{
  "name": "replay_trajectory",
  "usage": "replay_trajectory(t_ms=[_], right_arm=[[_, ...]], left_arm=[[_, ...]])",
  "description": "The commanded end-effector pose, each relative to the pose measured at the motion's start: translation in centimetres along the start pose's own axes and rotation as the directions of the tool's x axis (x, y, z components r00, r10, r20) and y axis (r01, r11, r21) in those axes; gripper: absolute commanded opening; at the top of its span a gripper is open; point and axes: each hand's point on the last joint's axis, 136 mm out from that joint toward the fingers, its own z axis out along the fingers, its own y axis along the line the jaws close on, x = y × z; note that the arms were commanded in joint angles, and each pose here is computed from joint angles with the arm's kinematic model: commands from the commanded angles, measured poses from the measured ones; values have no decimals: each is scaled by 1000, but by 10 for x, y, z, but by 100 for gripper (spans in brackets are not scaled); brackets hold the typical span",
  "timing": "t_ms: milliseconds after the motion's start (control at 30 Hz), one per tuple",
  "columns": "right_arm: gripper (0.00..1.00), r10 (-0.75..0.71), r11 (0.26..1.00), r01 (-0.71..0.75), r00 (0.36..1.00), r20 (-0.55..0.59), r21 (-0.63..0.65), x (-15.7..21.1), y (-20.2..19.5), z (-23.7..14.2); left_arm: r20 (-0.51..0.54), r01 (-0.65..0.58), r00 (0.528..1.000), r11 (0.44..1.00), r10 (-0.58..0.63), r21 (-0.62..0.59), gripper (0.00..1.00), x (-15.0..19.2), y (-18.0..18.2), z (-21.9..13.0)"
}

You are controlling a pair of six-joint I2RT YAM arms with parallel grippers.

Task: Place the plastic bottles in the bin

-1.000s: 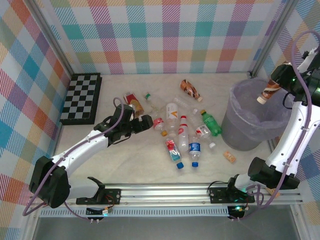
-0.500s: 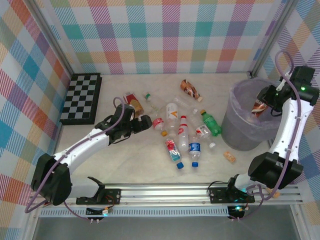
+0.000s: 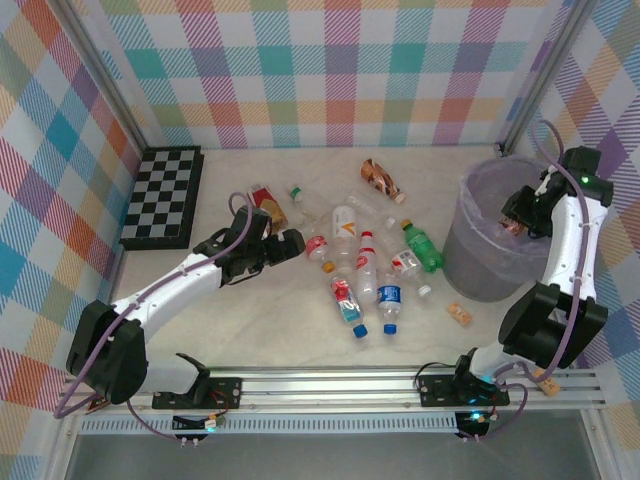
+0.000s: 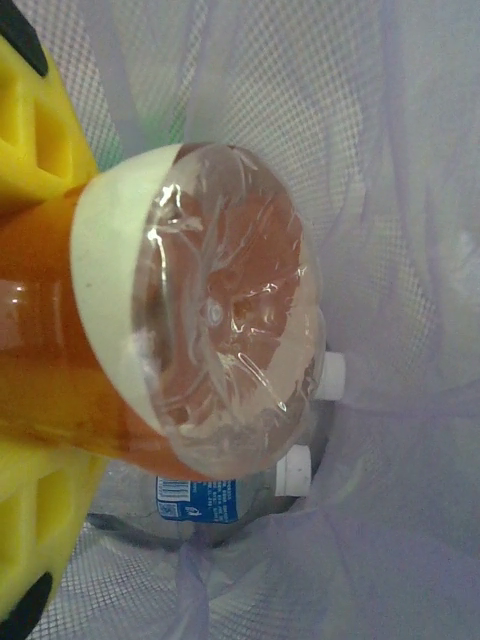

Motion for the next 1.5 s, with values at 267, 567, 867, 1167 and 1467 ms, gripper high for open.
replay_trajectory(t_ms=[267,567,867,1167,1467], right_arm=[[43,33,999,-30,997,-76,41,20,-13,46],[63,41,997,-32,991,-126,69,33,-23,73],[84,30,999,-25,993,-111,43,28,-14,60],[93,12,999,-12,1000,10,-39,9,13,-3],[96,-3,989,30,982,187,-142,-4,43,-89]], left_arm=[[10,13,1000,1000,-13,11,98,-6,-2,1],[7,10,1000,1000,-10,6,98,-4,0,3],[-3,18,1000,999,-17,29,99,-4,-4,9],[24,41,999,999,-42,21,100,-10,-3,12],[78,129,989,990,-125,-58,96,-33,14,31]])
